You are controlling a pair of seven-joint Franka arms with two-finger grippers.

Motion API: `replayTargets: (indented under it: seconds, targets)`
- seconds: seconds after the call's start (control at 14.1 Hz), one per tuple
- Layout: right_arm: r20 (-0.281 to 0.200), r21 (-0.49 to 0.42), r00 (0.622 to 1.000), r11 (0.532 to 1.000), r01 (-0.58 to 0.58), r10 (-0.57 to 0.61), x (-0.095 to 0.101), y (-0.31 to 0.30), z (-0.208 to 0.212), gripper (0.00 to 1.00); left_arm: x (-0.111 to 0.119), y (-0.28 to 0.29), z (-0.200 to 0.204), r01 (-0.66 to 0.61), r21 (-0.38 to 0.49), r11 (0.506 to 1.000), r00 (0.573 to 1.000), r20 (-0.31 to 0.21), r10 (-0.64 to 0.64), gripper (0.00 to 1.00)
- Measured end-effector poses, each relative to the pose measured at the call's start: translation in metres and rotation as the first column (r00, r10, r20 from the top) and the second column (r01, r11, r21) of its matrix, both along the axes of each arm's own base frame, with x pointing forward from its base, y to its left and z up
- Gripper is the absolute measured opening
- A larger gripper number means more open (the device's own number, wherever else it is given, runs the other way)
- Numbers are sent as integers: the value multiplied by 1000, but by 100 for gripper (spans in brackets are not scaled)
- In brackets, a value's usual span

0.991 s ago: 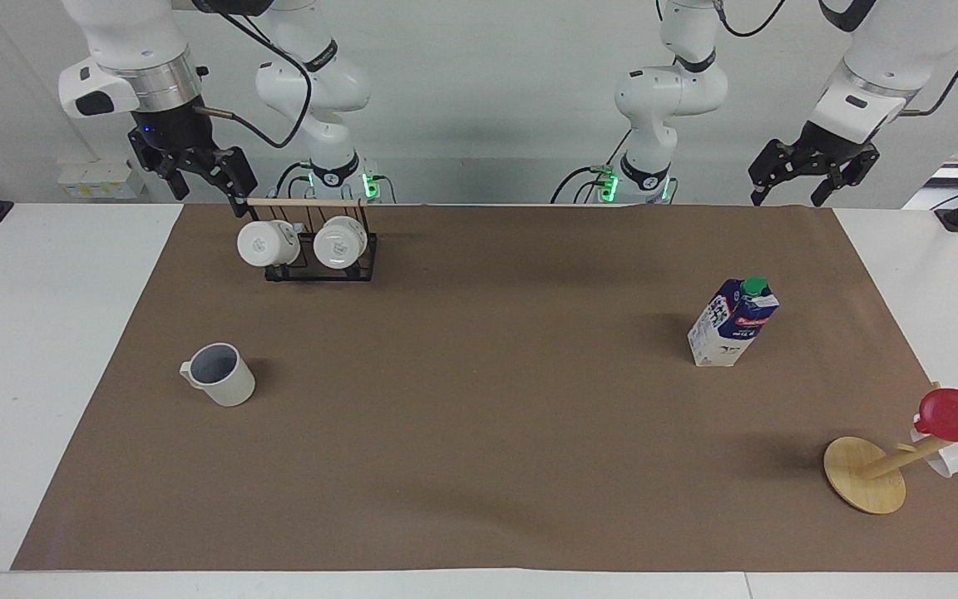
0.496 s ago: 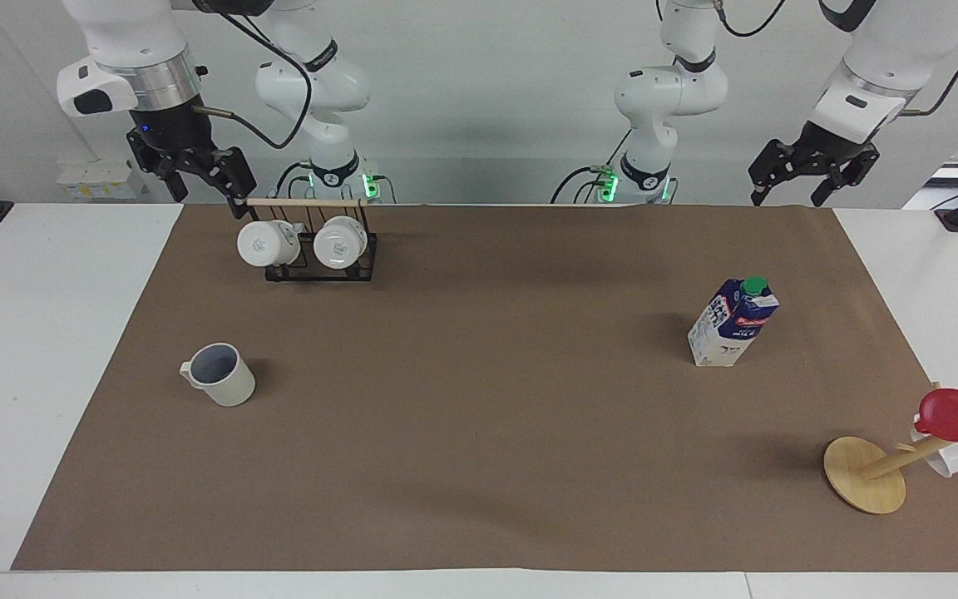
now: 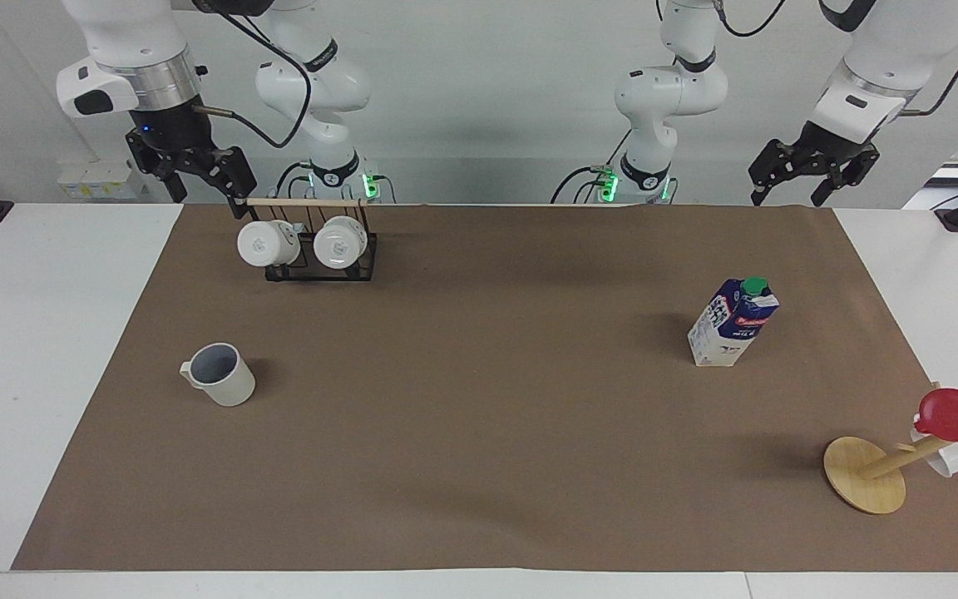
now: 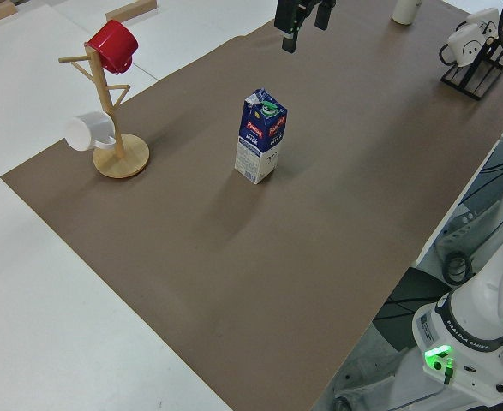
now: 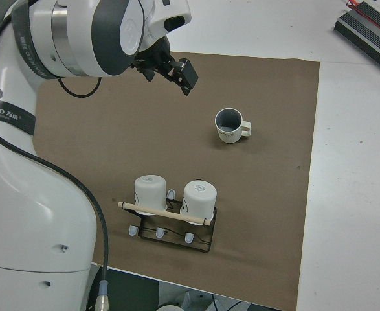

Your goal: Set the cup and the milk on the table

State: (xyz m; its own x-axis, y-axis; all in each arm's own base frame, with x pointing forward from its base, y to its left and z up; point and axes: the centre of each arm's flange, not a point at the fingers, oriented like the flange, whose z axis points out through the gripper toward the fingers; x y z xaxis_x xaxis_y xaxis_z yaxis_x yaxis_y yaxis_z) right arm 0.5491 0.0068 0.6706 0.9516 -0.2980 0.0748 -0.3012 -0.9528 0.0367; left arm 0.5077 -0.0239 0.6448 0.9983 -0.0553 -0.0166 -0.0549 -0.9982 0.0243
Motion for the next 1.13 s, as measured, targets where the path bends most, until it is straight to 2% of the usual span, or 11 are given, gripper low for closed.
replayTargets:
  seconds: [0.21, 1.13]
  targets:
    - [27, 1, 1000, 1000, -2, 2, 3, 0, 2, 100, 0, 0, 0, 0, 0, 1000, 1000, 0, 0, 100]
    - [41, -2, 999, 1000, -27, 27, 6, 0, 2, 100, 0, 0, 0, 0, 0, 1000, 1000, 0, 0, 100]
